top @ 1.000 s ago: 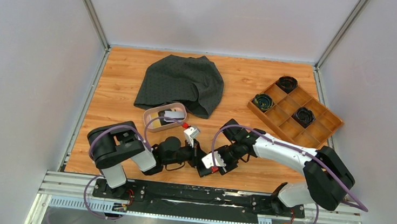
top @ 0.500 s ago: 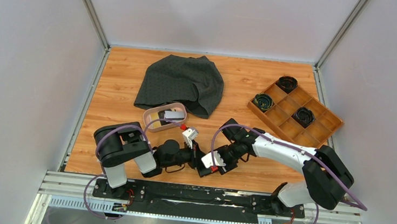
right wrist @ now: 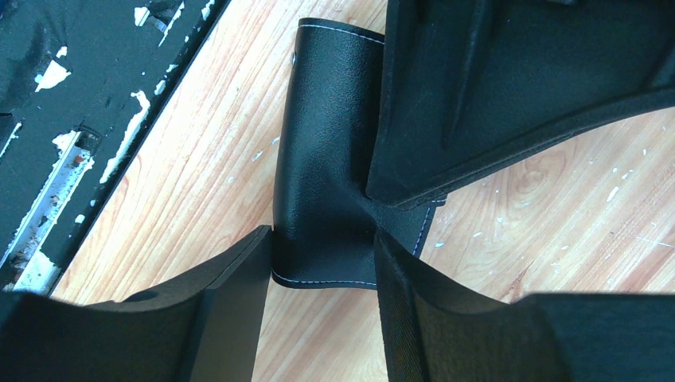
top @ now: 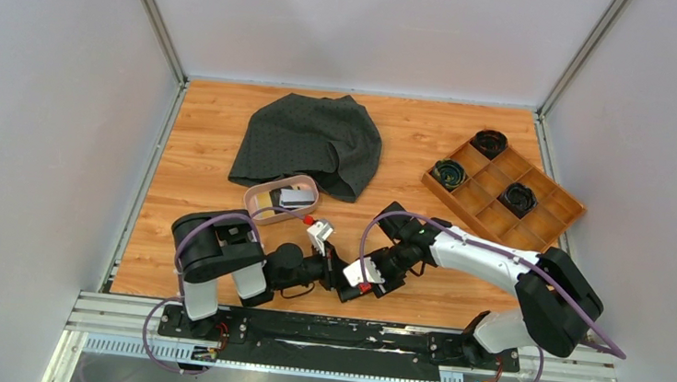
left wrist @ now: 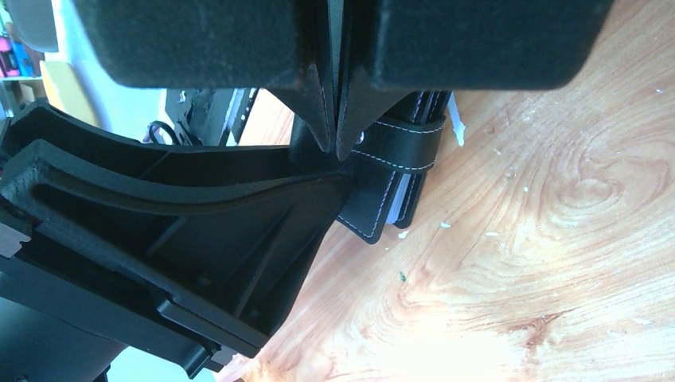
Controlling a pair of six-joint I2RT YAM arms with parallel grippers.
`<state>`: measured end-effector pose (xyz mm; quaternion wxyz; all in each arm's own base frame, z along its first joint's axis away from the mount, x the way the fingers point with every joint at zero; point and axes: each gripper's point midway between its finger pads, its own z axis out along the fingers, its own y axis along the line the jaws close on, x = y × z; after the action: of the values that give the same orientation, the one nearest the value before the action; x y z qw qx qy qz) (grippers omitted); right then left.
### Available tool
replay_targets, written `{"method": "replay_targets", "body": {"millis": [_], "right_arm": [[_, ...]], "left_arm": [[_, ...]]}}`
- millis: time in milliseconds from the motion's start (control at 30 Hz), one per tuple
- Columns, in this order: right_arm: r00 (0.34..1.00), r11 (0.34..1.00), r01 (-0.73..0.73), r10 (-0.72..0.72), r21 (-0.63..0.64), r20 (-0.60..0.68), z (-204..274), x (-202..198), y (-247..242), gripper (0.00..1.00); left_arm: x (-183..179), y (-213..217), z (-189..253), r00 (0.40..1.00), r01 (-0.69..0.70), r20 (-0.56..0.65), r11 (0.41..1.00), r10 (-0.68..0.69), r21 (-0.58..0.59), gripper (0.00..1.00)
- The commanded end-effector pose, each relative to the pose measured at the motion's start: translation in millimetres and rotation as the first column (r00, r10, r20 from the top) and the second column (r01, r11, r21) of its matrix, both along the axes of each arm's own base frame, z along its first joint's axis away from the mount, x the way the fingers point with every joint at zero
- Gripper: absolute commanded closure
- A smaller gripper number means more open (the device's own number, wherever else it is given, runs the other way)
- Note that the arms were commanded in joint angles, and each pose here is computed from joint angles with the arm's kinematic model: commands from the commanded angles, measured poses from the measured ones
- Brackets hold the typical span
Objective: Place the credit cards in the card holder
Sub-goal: Close the card holder at the center of the board.
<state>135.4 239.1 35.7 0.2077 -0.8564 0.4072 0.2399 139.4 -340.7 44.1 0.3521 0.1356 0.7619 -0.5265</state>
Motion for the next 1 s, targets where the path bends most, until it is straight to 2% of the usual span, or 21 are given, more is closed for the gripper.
{"method": "replay_targets", "body": {"millis": [0, 967], "right_arm": [[0.999, 0.998, 0.013, -0.016, -0.064, -0.036, -10.7, -6.3, -8.4, 0.48], [0.999, 0.998, 0.017, -0.019, -0.068, -0.039, -10.7, -6.8, -8.9, 0.49]], "left_arm": [[-27.1, 32.4, -69.3, 0.99, 0.037, -0.138, 0.972, -0.005, 0.232, 1.0], [-33.9, 48.5, -97.0, 0.966, 0.003, -0.246, 0.955, 0.074, 0.298, 1.0]]}}
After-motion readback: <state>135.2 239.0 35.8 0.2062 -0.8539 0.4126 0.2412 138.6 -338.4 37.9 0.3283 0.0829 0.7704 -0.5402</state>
